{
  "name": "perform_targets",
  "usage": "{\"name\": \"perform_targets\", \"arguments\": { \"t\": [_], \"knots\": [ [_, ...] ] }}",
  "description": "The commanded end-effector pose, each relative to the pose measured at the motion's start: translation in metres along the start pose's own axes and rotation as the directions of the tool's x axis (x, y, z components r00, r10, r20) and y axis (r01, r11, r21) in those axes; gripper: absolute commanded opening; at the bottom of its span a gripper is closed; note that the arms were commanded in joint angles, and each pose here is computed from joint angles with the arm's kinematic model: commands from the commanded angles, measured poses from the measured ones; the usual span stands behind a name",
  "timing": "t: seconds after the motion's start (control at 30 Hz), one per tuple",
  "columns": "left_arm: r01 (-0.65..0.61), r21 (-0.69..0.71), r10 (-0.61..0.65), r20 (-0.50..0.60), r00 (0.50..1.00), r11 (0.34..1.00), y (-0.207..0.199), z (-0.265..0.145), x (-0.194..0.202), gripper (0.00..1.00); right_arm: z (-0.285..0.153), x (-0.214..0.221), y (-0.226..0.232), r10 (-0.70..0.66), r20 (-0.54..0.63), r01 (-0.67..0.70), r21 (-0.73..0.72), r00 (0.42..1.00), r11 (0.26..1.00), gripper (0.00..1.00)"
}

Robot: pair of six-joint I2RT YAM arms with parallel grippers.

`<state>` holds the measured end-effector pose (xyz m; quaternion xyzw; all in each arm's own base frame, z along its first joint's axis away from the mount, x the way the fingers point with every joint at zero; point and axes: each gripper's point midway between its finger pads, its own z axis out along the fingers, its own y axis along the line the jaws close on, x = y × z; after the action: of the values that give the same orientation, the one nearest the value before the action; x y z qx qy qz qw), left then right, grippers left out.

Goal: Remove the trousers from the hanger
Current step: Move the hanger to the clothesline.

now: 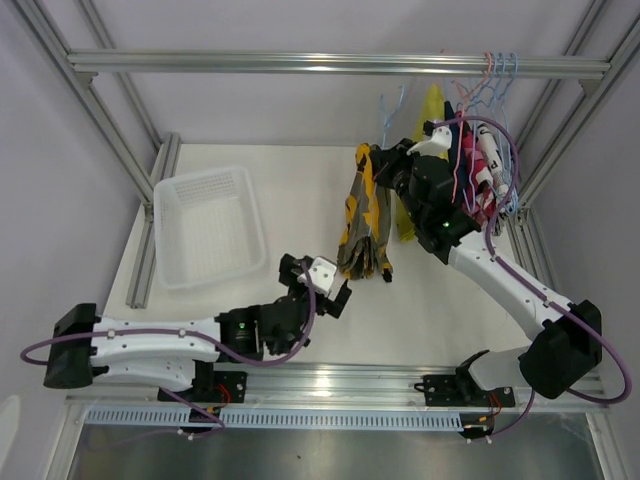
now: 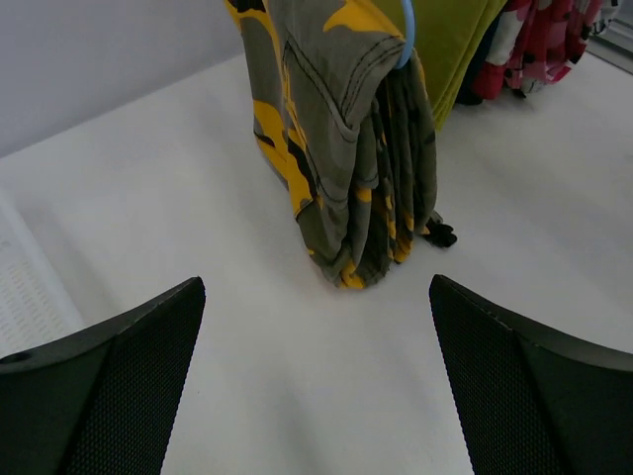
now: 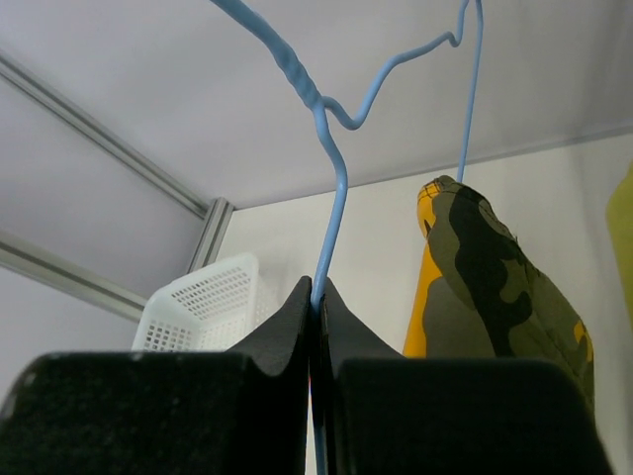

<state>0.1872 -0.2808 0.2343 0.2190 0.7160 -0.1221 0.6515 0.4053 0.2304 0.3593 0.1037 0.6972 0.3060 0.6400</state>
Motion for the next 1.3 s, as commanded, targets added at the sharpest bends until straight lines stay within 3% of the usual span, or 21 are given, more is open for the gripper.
{"name": "perform_targets", "arguments": {
  "t": [0.0, 0.37, 0.53, 1.27],
  "knots": [
    [0.105, -0.044, -0.097, 0.157, 0.983, 0.993, 0.004, 0.024, -0.05, 0.99, -0.018, -0.064, 0.04, 0.104, 0.147, -0.088, -0.114, 0.984, 0.99, 0.0],
    [0.189, -0.006, -0.183, 0.215, 0.959, 0.982, -0.004, 0.076, -0.055, 1.0, -0.026, -0.063, 0.023, 0.159, 0.111, -0.145, -0.131, 0.981, 0.981, 0.0],
    [0.205, 0.069, -0.215, 0.222, 0.951, 0.976, -0.016, 0.086, -0.054, 0.99, -0.025, -0.065, 0.015, 0.174, 0.105, -0.159, -0.134, 0.979, 0.978, 0.0],
    [0.214, 0.074, -0.224, 0.189, 0.956, 0.974, -0.022, 0.128, -0.041, 0.99, -0.019, -0.056, 0.008, 0.174, 0.072, -0.161, -0.16, 0.982, 0.974, 0.0]
  ]
}}
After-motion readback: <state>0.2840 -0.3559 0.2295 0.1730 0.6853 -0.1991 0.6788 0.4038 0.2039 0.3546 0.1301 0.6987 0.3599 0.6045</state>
